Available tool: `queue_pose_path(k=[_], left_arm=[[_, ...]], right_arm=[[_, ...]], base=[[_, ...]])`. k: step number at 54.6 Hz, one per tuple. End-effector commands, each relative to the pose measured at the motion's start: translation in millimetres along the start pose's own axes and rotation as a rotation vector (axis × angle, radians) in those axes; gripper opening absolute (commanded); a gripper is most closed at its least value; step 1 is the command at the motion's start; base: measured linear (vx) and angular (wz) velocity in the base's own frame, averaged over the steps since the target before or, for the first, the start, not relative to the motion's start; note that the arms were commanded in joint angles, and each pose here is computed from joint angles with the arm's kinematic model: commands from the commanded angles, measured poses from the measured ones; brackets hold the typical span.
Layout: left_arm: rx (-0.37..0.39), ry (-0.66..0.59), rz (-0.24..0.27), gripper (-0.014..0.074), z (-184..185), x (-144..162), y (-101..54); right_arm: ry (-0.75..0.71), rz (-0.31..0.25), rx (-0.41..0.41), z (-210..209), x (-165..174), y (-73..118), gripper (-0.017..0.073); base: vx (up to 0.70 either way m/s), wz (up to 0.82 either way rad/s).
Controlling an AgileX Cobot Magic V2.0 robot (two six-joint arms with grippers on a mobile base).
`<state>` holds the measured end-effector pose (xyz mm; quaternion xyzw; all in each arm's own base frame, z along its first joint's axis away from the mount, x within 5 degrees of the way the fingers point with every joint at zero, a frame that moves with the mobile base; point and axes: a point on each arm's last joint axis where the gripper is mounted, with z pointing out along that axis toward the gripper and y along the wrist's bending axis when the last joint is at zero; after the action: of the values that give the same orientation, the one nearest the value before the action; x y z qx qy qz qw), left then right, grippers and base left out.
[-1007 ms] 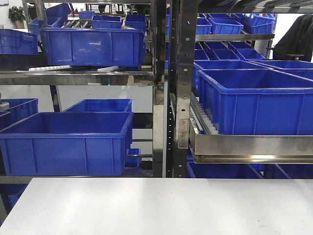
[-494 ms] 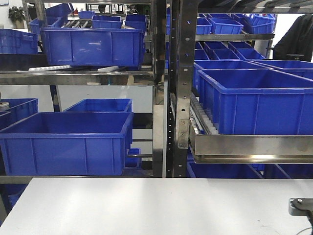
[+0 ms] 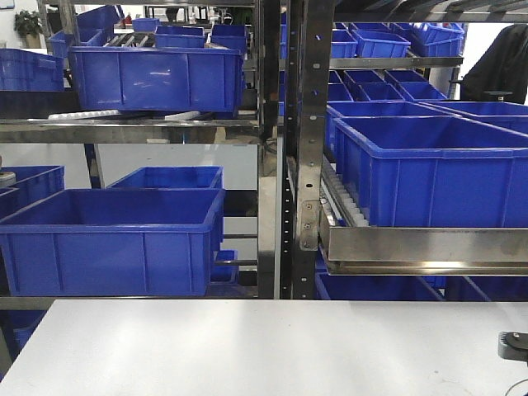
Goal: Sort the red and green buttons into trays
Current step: 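Lift both held buttons off the table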
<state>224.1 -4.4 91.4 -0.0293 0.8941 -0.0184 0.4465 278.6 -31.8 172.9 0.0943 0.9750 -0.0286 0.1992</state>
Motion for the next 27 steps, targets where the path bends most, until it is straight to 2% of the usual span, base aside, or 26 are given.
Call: queue_pose_path(k=[1, 27], left_arm=[[0.004, -0.131, -0.018, 0.0021, -2.3, -19.0, -0.6], [0.005, -0.142, -0.021, 0.0021, -2.5, -20.1, -0.7]], right_arm=[[-0.107, -0.044, -0.040, -11.1, -15.0, 4.4, 0.0566], [0.017, -0.058, -0.042, 34.5, -5.9, 7.1, 0.0566]], base=[[0.00, 0.00], [0.00, 0.00]])
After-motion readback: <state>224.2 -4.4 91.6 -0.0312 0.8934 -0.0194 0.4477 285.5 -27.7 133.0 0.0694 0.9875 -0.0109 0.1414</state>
